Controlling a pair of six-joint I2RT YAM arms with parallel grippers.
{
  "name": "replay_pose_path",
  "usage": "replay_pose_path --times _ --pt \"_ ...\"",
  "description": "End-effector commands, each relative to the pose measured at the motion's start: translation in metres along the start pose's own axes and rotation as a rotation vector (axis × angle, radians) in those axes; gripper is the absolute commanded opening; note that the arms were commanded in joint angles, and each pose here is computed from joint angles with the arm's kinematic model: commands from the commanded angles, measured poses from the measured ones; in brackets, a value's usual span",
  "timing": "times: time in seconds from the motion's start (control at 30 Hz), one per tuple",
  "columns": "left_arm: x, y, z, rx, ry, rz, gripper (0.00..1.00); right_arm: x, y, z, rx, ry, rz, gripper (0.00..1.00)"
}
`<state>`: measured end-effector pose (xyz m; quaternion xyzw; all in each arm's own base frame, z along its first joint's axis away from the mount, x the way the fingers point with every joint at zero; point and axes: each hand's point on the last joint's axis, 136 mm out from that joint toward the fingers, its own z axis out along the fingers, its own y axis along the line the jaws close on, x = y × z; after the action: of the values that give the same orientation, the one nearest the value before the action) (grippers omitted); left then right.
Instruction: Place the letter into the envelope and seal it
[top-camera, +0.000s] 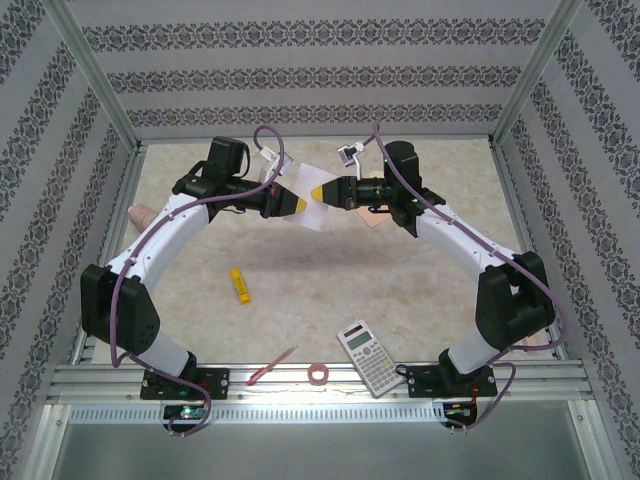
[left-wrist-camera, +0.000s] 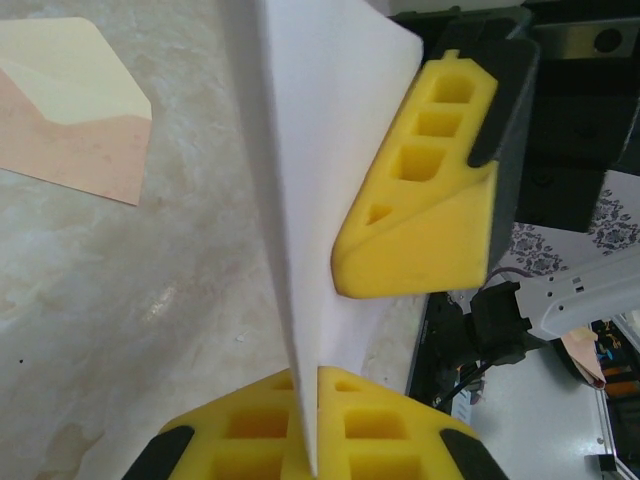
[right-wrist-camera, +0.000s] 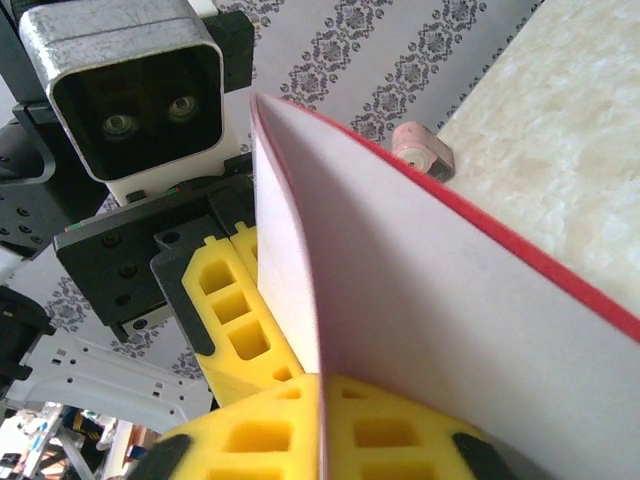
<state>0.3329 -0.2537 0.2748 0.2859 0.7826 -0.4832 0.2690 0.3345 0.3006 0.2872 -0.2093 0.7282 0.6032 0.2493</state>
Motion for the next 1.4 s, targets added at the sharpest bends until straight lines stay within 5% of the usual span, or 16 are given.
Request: replay_pose_path --times 0.0,0.2,0.53,1.37 --pt "-0.003 0.0 -0.002 0.002 -0.007 0.019 0.01 -0.004 0.009 -0.003 -0.005 -0.021 -0.046 0.18" --pt "-0.004 0.002 -0.003 -0.01 -0.013 0.02 0.0 -0.011 0.005 -0.013 0.02 -0.053 -0.044 0.38" --pt "-0.009 0.008 -0.005 -0.033 -0.033 0.025 0.0 -0.024 -0.014 -0.041 0.128 -0.148 -0.006 0.96" --pt "-0.012 0.001 -0.006 0.017 -0.022 0.056 0.0 -0.029 -0.005 -0.073 0.141 -0.179 -0.027 0.98"
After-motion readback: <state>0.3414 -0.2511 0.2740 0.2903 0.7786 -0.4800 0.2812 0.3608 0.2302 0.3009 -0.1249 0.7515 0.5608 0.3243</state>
